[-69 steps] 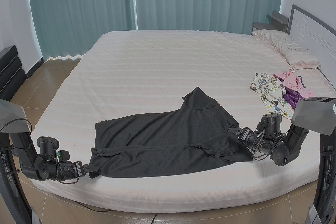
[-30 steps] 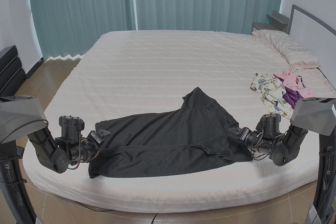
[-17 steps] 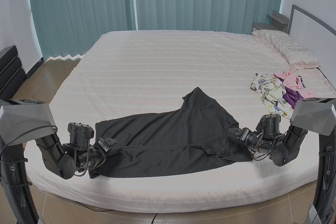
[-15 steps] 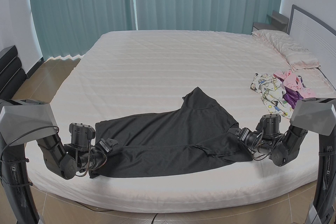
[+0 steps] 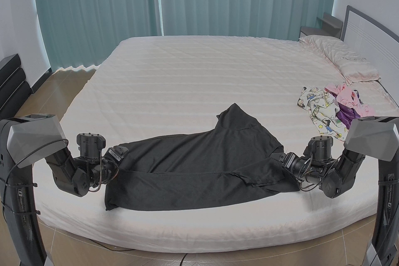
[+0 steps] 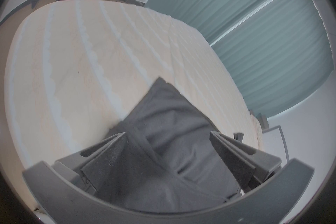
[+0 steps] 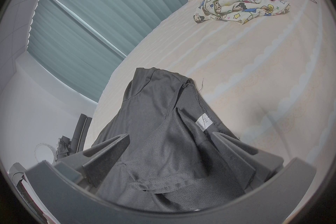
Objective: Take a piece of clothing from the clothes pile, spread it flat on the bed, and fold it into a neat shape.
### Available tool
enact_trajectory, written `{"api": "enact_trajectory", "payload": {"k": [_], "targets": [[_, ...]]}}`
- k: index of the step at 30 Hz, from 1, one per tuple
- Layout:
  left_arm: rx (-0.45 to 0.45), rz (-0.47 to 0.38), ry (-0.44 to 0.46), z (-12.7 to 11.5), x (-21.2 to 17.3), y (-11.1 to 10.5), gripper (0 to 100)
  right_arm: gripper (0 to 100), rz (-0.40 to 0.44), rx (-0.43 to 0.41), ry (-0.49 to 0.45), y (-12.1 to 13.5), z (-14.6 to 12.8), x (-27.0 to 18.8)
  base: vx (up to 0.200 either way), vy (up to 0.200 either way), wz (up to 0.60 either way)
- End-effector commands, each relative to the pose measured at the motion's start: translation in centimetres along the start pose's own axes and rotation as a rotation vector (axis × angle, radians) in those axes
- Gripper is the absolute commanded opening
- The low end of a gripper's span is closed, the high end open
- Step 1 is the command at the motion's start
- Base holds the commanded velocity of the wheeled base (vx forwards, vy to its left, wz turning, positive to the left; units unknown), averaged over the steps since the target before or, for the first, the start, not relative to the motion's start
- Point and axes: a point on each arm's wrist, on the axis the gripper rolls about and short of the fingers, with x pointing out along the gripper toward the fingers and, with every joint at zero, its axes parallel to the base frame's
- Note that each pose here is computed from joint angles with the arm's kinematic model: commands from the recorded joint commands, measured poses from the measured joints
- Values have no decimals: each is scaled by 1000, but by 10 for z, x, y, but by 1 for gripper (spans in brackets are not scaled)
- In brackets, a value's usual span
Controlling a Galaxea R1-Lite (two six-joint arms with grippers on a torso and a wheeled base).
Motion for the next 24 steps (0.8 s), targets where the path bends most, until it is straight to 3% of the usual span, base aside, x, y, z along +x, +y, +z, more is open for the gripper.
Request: {"api": "enact_trajectory", "payload": {"k": [1, 9, 15, 16, 20, 24], "targets": [[-38, 10, -48, 18, 9, 8, 100, 100, 1, 0, -1, 0, 0, 1, 0, 0, 0], [-77, 27, -81, 40, 10, 21, 100, 100, 10, -3, -12, -1, -1, 1, 0, 0, 0], [-50, -66, 48, 44, -7, 23, 100, 100, 10, -5, -12, -2, -2, 2, 0, 0, 0], [2, -94, 116, 44, -14, 31, 100, 100, 10, -5, -12, -2, -2, 2, 0, 0, 0], [141, -83, 141, 45, -17, 48, 100, 100, 10, -7, -9, -1, -2, 2, 0, 0, 0], [165, -62, 158, 41, -18, 55, 100, 100, 8, -7, -7, -2, -3, 2, 0, 0, 0]]}}
